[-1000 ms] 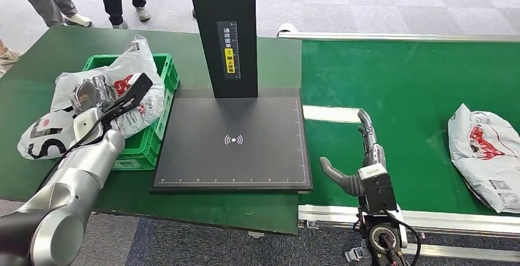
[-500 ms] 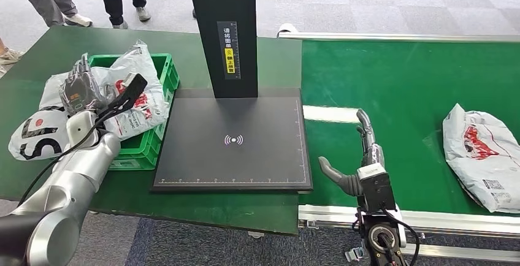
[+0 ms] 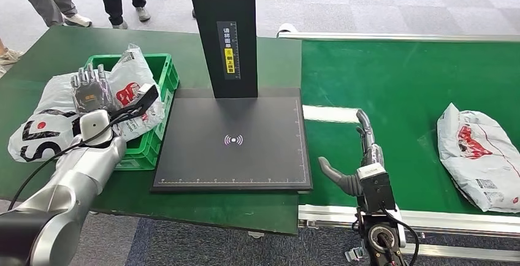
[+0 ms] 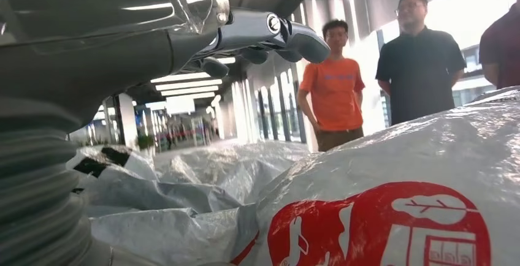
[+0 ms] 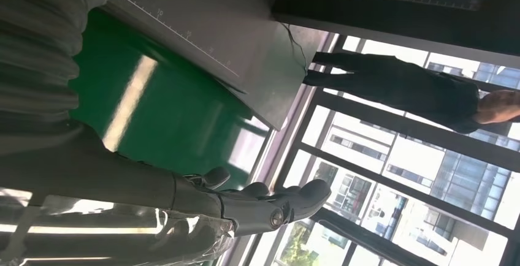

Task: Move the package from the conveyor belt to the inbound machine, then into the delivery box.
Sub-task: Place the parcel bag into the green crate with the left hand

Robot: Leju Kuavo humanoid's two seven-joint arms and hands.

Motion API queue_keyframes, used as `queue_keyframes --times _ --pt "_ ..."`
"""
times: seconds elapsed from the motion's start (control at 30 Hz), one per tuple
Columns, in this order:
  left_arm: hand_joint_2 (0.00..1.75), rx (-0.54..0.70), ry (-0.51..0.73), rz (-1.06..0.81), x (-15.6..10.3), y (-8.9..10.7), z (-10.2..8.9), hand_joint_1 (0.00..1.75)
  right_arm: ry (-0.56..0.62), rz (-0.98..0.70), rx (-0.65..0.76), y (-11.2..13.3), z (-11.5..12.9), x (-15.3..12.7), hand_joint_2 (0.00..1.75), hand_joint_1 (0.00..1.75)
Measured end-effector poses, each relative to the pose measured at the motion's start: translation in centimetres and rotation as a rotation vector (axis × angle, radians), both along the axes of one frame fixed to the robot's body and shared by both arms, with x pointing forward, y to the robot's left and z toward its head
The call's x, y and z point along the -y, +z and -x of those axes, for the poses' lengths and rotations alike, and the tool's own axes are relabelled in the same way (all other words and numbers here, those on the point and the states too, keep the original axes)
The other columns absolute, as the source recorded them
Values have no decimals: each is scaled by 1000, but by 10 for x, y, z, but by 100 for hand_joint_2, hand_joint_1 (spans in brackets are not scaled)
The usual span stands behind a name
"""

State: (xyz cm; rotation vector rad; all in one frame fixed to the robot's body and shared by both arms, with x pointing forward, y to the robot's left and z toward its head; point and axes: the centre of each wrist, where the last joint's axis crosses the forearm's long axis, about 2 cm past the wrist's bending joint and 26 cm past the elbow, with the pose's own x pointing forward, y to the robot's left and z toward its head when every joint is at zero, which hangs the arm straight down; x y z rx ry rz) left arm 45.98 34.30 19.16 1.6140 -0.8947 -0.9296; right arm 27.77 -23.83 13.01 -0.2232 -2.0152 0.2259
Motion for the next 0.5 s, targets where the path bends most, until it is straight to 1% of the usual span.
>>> queue_keyframes --times 0.1,0.17,0.23,0.33,0.4,0.5 --pt "175 38 -17 -76 2 0 1 0 3 1 -3 -1 0 -1 175 0" --pt "175 133 -76 -97 2 2 1 0 4 1 -4 -1 0 -1 175 0" --pt "175 246 -177 -89 4 8 2 0 3 1 -4 -2 1 -2 175 0" --pt "175 360 -380 -51 13 21 5 0 -5 2 -4 -3 3 -1 175 0" --pt "175 444 -505 -35 21 34 10 0 -11 2 -3 -5 4 -1 175 0" --pt "175 580 -602 -17 26 54 18 0 -18 0 0 -8 7 1 175 0"
